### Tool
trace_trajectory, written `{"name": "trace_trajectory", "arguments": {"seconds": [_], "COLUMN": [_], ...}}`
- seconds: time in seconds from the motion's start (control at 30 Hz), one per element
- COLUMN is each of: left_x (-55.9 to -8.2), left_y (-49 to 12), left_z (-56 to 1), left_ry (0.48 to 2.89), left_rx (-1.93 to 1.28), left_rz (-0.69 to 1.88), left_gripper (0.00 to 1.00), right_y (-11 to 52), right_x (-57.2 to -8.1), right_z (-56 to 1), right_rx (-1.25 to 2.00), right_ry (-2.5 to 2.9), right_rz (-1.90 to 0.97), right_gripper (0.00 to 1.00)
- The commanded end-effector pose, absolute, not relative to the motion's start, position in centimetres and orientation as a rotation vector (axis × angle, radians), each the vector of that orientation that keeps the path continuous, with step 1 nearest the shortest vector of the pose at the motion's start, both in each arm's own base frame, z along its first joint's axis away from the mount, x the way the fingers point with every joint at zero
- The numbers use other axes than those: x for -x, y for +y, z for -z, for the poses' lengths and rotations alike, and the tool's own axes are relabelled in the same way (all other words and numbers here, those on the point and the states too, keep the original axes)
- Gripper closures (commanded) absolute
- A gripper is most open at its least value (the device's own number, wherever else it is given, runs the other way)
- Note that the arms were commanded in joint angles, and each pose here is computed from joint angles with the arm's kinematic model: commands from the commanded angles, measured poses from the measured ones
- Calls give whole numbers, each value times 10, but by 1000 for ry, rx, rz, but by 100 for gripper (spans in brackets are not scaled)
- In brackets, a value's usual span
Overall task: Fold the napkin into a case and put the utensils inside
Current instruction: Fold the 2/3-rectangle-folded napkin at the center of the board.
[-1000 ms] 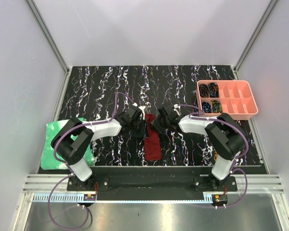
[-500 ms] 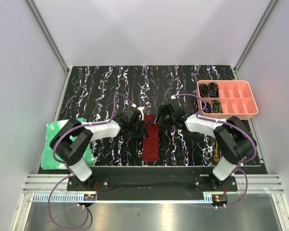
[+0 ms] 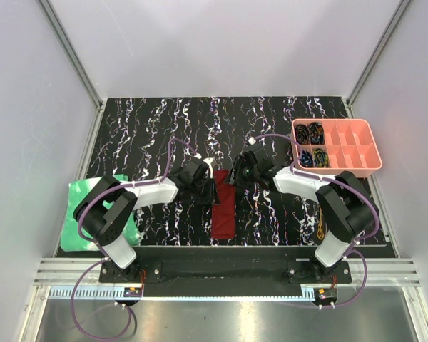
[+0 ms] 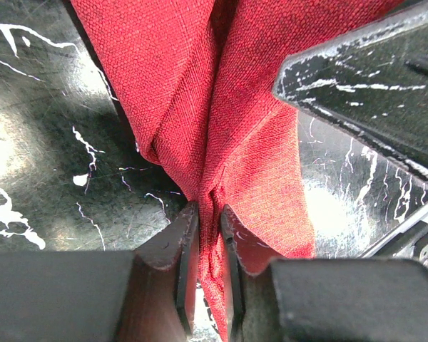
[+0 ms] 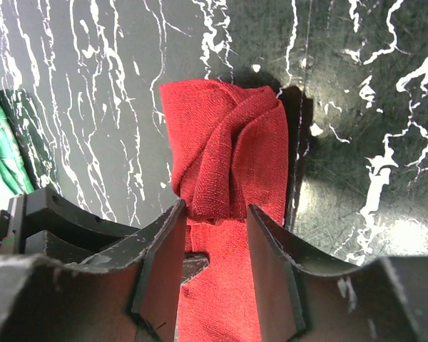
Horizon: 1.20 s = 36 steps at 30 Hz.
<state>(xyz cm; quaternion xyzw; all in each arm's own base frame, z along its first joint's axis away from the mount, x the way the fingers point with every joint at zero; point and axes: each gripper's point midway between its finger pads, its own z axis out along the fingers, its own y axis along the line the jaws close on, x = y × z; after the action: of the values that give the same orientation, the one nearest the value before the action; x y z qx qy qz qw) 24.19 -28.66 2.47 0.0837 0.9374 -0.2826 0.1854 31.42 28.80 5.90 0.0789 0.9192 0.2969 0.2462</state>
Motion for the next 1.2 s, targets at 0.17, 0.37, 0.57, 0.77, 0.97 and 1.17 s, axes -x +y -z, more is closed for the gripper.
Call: {"name": "trace_trajectory", "arguments": {"seconds": [0.17, 0.37, 0.57, 0.77, 0.97, 1.17], "left_x": [-238, -240, -238, -238, -239, -276], "left_y": [-287, -288, -286, -286, -288, -271], "left_z": [-27, -30, -27, -26, -46, -110], "left_ry": [2633, 2625, 2638, 2642, 2597, 2436], "left_rx": [-241, -235, -232, -234, -215, -59], "left_rz": [827, 832, 826, 822, 858, 720], "left_gripper": [83, 83, 83, 84, 65, 43], "right_y": [290, 293, 290, 294, 293, 297], "right_x": [-335, -335, -337, -338, -336, -329], "right_z": [-85, -86, -99, -95, -95, -86], "right_rx": [-166, -129, -124, -107, -90, -86], "right_ry": [2406, 2406, 2366, 2382, 2386, 2427], "right_rz": [-802, -814, -808, -825, -826, -868], "right_gripper": [71, 71, 63, 63, 95, 100]}}
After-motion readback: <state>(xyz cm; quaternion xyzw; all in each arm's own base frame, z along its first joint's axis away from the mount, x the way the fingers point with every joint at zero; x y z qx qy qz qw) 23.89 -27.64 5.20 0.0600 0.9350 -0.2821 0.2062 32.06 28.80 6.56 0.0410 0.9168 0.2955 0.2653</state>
